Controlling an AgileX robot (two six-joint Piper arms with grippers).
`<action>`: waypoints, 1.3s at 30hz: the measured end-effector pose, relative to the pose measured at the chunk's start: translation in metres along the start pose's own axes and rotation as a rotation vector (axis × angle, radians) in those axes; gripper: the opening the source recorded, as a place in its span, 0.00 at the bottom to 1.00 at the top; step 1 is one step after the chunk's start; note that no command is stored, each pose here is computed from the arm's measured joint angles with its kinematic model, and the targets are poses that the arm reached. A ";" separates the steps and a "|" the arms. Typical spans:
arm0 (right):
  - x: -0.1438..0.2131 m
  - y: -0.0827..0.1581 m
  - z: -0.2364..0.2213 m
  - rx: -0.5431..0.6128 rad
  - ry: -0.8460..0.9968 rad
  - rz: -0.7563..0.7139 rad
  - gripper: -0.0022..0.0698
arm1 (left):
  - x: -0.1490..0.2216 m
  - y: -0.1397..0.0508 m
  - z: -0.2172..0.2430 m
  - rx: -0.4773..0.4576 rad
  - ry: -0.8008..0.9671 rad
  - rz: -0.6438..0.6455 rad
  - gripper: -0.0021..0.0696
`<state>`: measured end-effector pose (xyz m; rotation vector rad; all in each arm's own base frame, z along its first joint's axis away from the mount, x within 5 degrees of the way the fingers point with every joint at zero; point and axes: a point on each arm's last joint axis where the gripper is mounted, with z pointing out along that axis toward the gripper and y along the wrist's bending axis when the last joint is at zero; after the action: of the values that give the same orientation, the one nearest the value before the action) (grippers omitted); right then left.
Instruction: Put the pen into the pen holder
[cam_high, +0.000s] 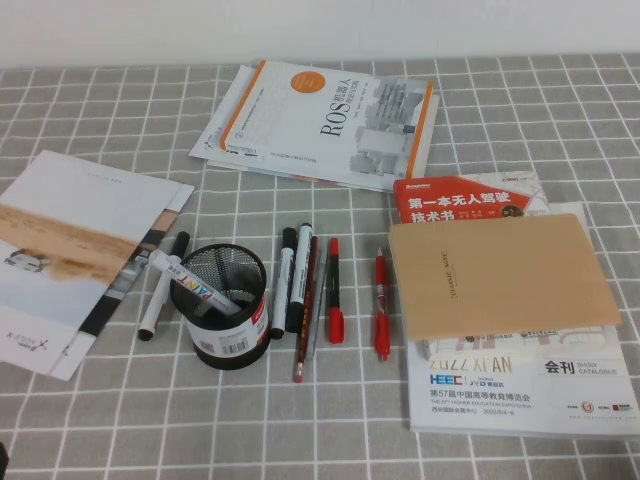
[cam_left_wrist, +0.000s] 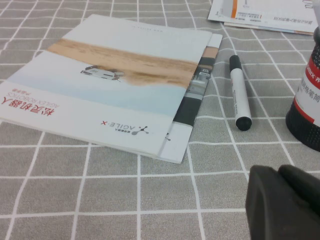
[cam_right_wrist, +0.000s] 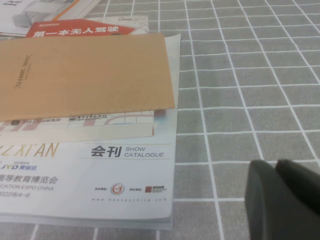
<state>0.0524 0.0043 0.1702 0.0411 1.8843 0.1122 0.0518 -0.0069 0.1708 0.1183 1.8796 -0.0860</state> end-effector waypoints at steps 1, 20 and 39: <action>0.000 0.000 0.000 0.000 0.000 0.000 0.01 | 0.000 0.000 0.000 0.000 0.000 0.000 0.02; 0.000 0.000 0.000 0.000 0.000 0.000 0.01 | 0.000 0.000 0.000 0.000 0.000 0.000 0.02; -0.010 0.022 -0.003 -0.276 -0.018 0.710 0.01 | 0.000 0.000 0.000 0.000 0.000 0.000 0.02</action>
<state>0.0518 0.0254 0.1829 0.5187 1.7432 0.8488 0.0518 -0.0069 0.1708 0.1183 1.8796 -0.0860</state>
